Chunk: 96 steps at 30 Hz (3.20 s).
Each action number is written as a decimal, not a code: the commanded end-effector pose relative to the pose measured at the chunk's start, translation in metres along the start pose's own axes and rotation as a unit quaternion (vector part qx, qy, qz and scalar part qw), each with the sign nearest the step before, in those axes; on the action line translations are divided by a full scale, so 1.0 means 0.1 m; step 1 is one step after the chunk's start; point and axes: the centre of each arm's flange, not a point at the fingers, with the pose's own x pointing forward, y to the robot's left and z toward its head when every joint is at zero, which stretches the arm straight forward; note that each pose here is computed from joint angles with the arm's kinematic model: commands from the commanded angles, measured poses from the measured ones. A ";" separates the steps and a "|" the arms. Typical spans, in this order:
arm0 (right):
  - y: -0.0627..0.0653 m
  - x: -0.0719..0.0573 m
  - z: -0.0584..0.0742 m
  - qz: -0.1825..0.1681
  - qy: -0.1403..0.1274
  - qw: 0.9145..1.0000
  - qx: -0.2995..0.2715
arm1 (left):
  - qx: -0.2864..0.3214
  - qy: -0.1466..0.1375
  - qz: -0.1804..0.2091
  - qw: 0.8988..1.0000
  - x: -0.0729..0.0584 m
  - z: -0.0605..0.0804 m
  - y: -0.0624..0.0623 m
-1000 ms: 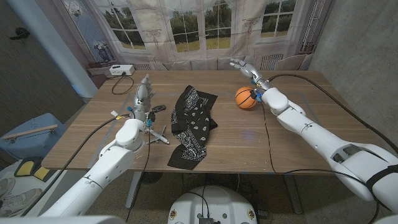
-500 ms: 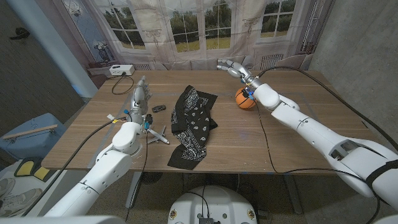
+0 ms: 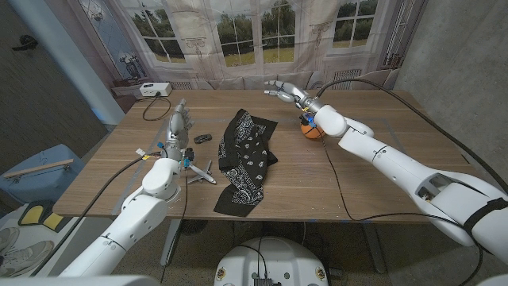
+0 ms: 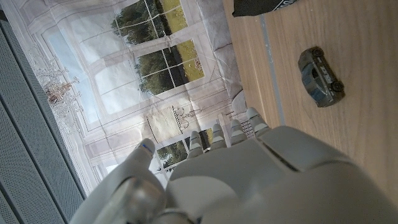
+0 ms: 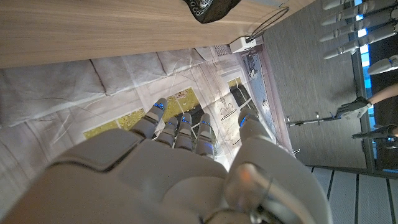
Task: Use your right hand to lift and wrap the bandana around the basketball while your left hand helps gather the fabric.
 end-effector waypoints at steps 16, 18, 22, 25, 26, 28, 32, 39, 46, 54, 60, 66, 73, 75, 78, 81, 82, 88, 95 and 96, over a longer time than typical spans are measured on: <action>0.31 0.53 0.43 0.094 -0.038 0.989 -0.109 | -0.004 0.010 -0.013 1.000 0.08 -0.06 -0.01; 0.32 0.56 0.46 0.101 -0.041 0.987 -0.115 | -0.006 0.011 -0.014 1.000 0.08 -0.07 -0.01; 0.36 0.63 0.52 0.110 -0.044 0.984 -0.133 | -0.008 0.012 -0.017 1.000 0.07 -0.10 -0.01; 0.39 0.69 0.56 0.117 -0.046 0.982 -0.142 | -0.009 0.012 -0.018 1.000 0.07 -0.10 -0.01; 0.40 0.71 0.57 0.120 -0.047 0.981 -0.145 | -0.008 0.011 -0.019 1.000 0.07 -0.10 -0.01; 0.42 0.75 0.60 0.125 -0.048 0.979 -0.152 | -0.008 0.011 -0.020 1.000 0.07 -0.10 -0.01; 0.46 0.81 0.65 0.130 -0.051 0.976 -0.169 | -0.008 0.011 -0.023 1.000 0.06 -0.10 -0.01; 0.52 0.92 0.68 0.143 -0.049 0.970 -0.189 | -0.008 0.007 -0.030 0.999 0.05 -0.09 -0.02; 0.59 1.03 0.75 0.157 -0.048 0.960 -0.226 | -0.001 0.008 -0.042 0.999 0.06 -0.07 -0.05; 0.68 1.15 0.77 0.172 -0.042 0.950 -0.259 | -0.004 0.013 -0.046 0.999 0.07 -0.10 -0.05; 0.77 1.26 0.76 0.192 -0.028 0.937 -0.291 | -0.002 0.014 -0.049 0.999 0.06 -0.08 -0.06; 0.81 1.35 0.75 0.200 -0.009 0.922 -0.332 | -0.003 0.013 -0.047 0.999 0.06 -0.07 -0.06; 0.80 1.40 0.68 0.195 0.023 0.910 -0.365 | -0.002 0.009 -0.055 0.998 0.09 -0.06 -0.10; 0.79 1.41 0.66 0.194 0.033 0.908 -0.369 | 0.000 0.008 -0.059 0.998 0.10 -0.06 -0.12; 0.77 1.41 0.63 0.193 0.041 0.903 -0.382 | 0.000 0.005 -0.062 0.998 0.11 -0.06 -0.15; 0.76 1.41 0.61 0.193 0.046 0.898 -0.393 | 0.001 0.001 -0.065 0.998 0.13 -0.04 -0.18; 0.76 1.41 0.60 0.193 0.048 0.896 -0.398 | 0.001 0.001 -0.067 0.998 0.14 -0.03 -0.19; 0.83 1.41 0.59 0.207 0.061 0.878 -0.426 | 0.002 -0.001 -0.071 0.997 0.18 -0.03 -0.23; 0.94 1.42 0.65 0.224 0.058 0.856 -0.463 | -0.003 0.002 -0.066 0.998 0.18 -0.06 -0.24; 0.95 1.42 0.66 0.226 0.059 0.852 -0.468 | -0.004 0.002 -0.066 0.998 0.18 -0.06 -0.24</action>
